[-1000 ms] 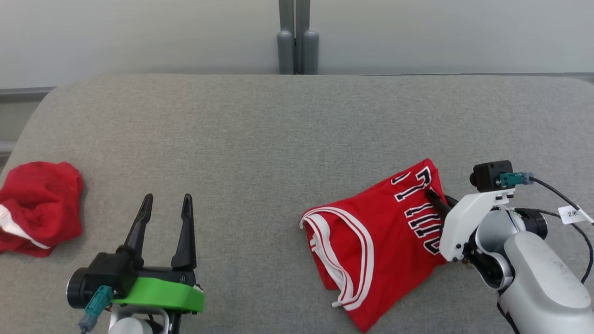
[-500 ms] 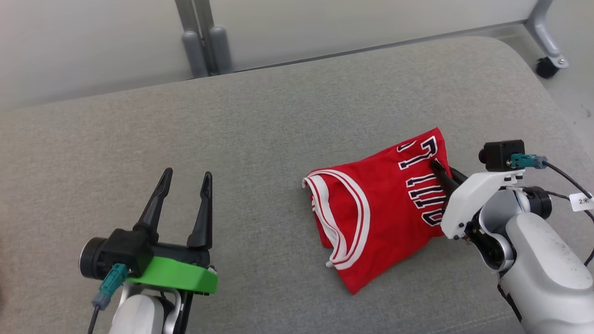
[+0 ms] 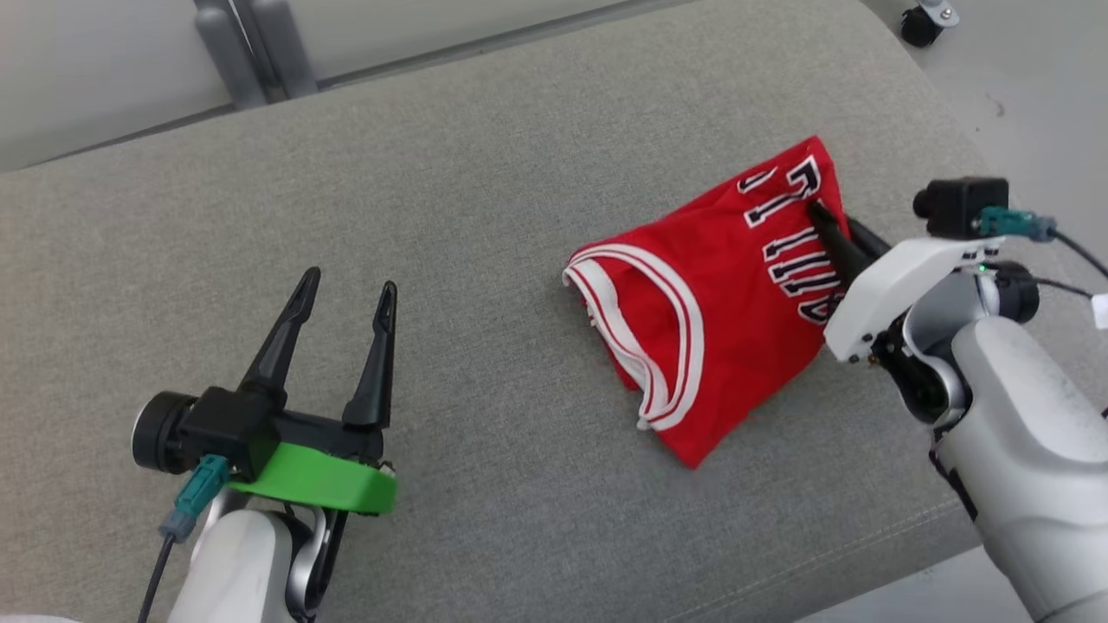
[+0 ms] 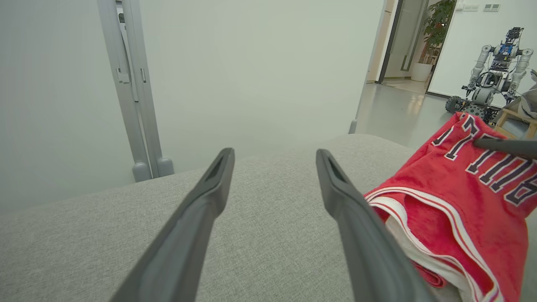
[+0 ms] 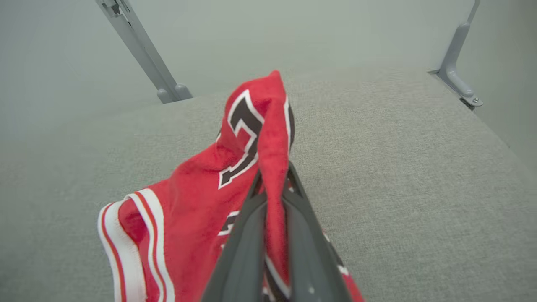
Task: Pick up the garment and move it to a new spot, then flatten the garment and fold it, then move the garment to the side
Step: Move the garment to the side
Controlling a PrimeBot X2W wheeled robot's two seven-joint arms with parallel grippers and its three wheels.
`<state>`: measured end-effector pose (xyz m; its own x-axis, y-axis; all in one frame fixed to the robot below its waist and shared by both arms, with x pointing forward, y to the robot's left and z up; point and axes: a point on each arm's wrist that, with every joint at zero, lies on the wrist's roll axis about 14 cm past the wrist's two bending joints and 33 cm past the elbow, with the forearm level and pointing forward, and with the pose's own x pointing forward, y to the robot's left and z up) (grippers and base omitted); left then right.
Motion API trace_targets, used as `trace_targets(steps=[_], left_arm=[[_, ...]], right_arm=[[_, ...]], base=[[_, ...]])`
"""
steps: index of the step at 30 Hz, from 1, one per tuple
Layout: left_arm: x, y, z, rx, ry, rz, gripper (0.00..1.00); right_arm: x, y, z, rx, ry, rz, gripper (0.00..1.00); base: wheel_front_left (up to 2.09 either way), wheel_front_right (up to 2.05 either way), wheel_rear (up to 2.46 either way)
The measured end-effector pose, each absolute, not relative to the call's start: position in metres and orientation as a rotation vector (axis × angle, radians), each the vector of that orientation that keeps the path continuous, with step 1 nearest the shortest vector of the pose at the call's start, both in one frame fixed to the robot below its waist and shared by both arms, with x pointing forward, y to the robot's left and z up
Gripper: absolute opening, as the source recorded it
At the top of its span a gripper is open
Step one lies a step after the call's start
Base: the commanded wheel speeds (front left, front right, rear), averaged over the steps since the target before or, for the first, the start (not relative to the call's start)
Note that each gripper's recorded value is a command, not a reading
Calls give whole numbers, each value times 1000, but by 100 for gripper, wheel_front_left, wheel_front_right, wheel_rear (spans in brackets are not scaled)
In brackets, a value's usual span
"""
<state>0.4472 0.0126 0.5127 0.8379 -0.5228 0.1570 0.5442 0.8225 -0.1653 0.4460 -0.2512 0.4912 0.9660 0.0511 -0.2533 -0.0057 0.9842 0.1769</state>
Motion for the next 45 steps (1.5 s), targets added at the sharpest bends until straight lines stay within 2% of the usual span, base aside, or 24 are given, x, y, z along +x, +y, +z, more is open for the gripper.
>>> trace_targets(steps=[8, 16, 23, 25, 26, 33, 39, 45], left_arm=[[473, 7, 487, -195, -63, -604, 100], [492, 13, 453, -194, -5, -599, 100], [497, 23, 429, -192, 41, -576, 100], [497, 26, 425, -190, 50, -567, 100], [497, 28, 424, -189, 53, -563, 100], [493, 31, 440, -197, 28, -540, 100], [480, 44, 457, -199, 9, -490, 100], [464, 75, 479, -178, -27, -391, 100]], right_arm=[[495, -311, 504, 124, 213, -84, 0], [513, -374, 473, 69, 286, -232, 0], [516, -402, 443, 30, 362, -312, 0], [521, -402, 440, 26, 357, -316, 43], [522, -401, 439, 18, 358, -316, 100], [523, -401, 463, -53, 283, -305, 100], [539, -356, 508, -64, 126, -183, 100], [532, -299, 544, -35, -10, -37, 100]], base=[[0, 0, 0], [0, 0, 0], [0, 0, 0], [0, 0, 0], [0, 0, 0], [0, 0, 0], [0, 0, 0], [0, 0, 0]])
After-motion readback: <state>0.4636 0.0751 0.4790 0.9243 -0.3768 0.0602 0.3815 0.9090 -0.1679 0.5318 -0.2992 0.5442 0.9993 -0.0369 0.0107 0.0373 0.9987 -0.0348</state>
